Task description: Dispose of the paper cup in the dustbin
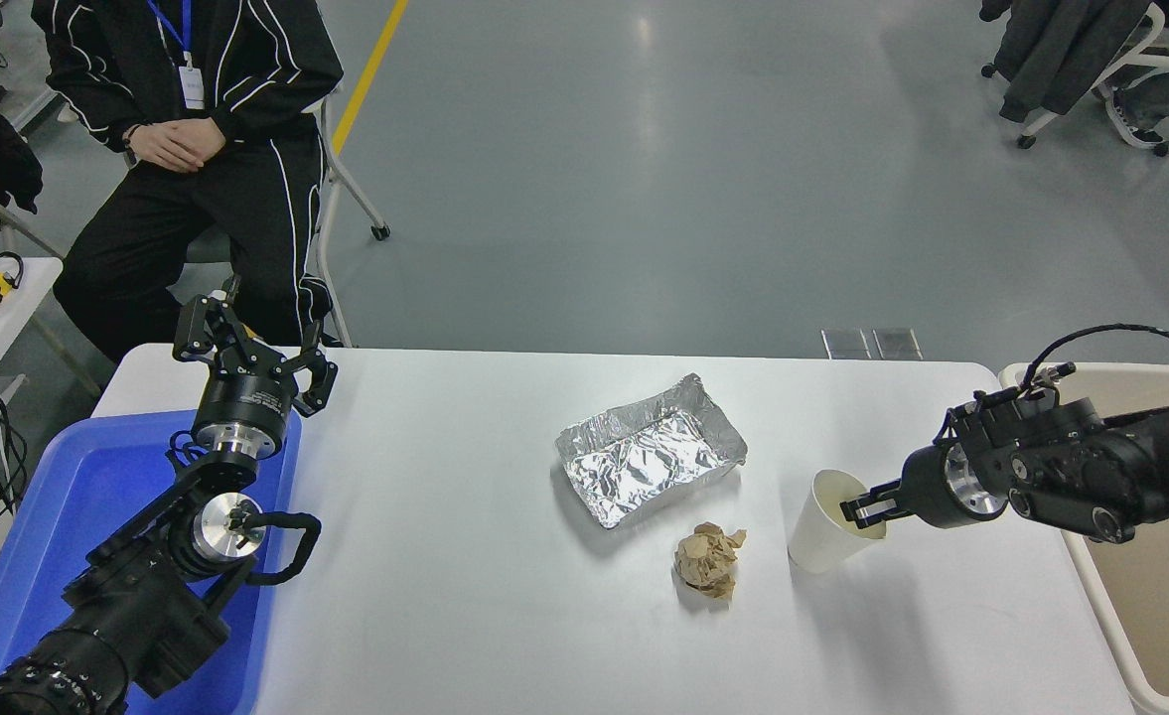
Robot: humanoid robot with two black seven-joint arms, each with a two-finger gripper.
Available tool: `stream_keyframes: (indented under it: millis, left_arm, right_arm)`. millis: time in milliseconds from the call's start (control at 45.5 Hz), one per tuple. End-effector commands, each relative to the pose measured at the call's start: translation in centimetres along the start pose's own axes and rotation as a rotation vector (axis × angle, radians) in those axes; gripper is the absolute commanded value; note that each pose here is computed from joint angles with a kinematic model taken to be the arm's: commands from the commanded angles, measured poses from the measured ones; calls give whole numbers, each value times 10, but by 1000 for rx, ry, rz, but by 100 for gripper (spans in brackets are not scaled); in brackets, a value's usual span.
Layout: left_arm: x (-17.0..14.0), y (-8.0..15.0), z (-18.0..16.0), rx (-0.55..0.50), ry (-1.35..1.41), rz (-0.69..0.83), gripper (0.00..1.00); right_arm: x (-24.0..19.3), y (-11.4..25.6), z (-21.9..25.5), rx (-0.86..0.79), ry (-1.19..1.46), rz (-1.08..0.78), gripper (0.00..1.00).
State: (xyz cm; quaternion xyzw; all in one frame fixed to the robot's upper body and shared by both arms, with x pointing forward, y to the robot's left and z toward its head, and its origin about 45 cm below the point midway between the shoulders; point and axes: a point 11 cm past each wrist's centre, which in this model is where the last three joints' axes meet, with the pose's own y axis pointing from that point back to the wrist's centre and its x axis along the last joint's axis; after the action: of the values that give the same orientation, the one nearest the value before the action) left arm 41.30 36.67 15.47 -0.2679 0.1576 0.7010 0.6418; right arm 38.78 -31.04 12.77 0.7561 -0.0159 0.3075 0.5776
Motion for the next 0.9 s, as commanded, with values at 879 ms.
stream_keyframes:
  millis: [879]
  left_arm:
    - [0,0,0,0,0,0,100]
  right_arm:
    - [138,133,106,-50,-609,829,0]
